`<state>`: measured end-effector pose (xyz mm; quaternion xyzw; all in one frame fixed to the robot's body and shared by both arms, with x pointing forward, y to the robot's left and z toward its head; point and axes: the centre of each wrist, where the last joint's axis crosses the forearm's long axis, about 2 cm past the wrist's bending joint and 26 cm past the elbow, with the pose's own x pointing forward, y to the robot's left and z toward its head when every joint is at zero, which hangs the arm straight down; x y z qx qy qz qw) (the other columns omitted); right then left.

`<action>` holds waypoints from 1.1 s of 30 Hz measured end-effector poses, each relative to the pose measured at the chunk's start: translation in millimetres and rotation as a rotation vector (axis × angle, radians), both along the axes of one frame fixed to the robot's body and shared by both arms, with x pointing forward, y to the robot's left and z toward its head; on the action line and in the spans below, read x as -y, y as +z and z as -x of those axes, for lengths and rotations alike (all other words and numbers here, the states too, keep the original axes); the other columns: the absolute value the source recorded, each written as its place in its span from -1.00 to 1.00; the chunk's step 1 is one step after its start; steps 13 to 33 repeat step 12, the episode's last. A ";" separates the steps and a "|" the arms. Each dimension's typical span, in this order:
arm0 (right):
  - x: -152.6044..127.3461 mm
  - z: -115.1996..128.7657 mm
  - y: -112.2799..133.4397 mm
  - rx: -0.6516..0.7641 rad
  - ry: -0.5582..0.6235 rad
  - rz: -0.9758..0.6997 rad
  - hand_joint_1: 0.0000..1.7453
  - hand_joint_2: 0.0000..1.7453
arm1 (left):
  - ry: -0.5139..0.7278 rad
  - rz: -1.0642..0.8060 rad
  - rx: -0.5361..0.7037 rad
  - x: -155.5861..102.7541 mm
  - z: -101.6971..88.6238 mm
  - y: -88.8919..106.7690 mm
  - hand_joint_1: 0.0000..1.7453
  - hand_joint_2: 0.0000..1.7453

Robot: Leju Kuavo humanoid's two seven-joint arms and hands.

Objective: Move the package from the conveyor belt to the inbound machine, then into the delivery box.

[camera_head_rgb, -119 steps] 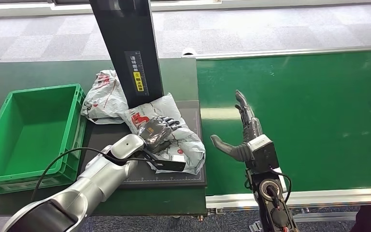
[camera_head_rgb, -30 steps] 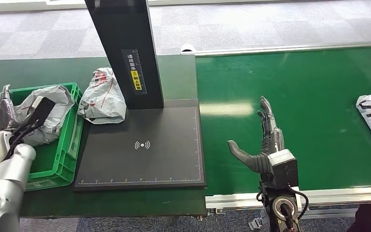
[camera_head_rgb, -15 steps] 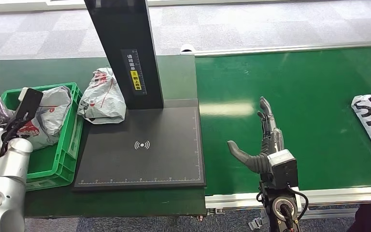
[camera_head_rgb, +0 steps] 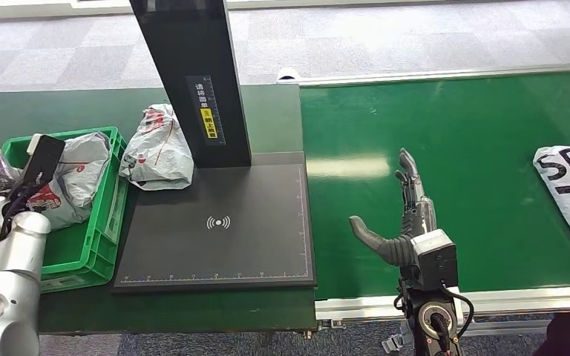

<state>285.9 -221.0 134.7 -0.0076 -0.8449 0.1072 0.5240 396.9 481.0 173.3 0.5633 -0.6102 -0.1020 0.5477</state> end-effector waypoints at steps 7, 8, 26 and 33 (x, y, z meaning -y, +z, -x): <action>-0.1 1.7 -4.2 -0.014 0.001 0.008 -1.00 1.00 | -0.205 0.319 0.322 18.7 5.7 5.4 -1.00 1.00; -0.2 2.2 -6.5 -0.020 0.001 0.008 -1.00 1.00 | -0.286 0.405 0.375 28.1 9.4 3.1 -1.00 1.00; 0.0 3.4 -20.8 -0.043 -0.003 -0.013 -1.00 1.00 | -0.582 0.575 0.492 81.3 35.4 -16.4 -1.00 1.00; 0.0 3.4 -20.8 -0.043 -0.003 -0.013 -1.00 1.00 | -0.582 0.575 0.492 81.3 35.4 -16.4 -1.00 1.00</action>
